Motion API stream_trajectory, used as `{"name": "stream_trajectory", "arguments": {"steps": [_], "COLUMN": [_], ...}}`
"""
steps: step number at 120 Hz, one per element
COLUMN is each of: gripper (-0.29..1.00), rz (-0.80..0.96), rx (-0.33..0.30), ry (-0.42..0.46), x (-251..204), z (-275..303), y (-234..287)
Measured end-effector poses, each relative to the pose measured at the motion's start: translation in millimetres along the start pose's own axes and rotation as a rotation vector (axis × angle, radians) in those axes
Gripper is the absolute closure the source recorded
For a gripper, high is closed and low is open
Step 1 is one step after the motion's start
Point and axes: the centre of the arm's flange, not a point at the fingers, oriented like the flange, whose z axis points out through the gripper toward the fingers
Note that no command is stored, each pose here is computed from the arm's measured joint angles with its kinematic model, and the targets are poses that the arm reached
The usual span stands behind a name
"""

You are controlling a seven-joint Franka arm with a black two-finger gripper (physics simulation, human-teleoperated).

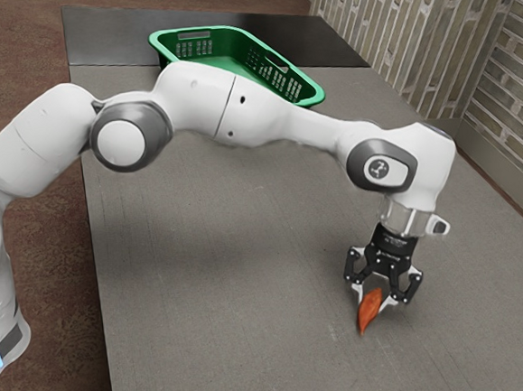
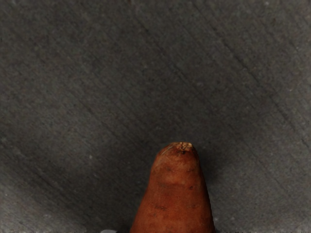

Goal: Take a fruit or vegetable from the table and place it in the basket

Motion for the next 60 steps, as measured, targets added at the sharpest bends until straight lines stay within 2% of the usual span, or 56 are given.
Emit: {"name": "stream_trajectory", "arguments": {"steps": [31, 60], "gripper": [0.53, 0.53], "rz": [0.001, -0.027], "rx": [-0.018, -0.041], "ry": [0.020, 0.107], "x": [6.9, 20.0], "z": [-18.2, -69.7], "y": [-6.6, -26.2]}}
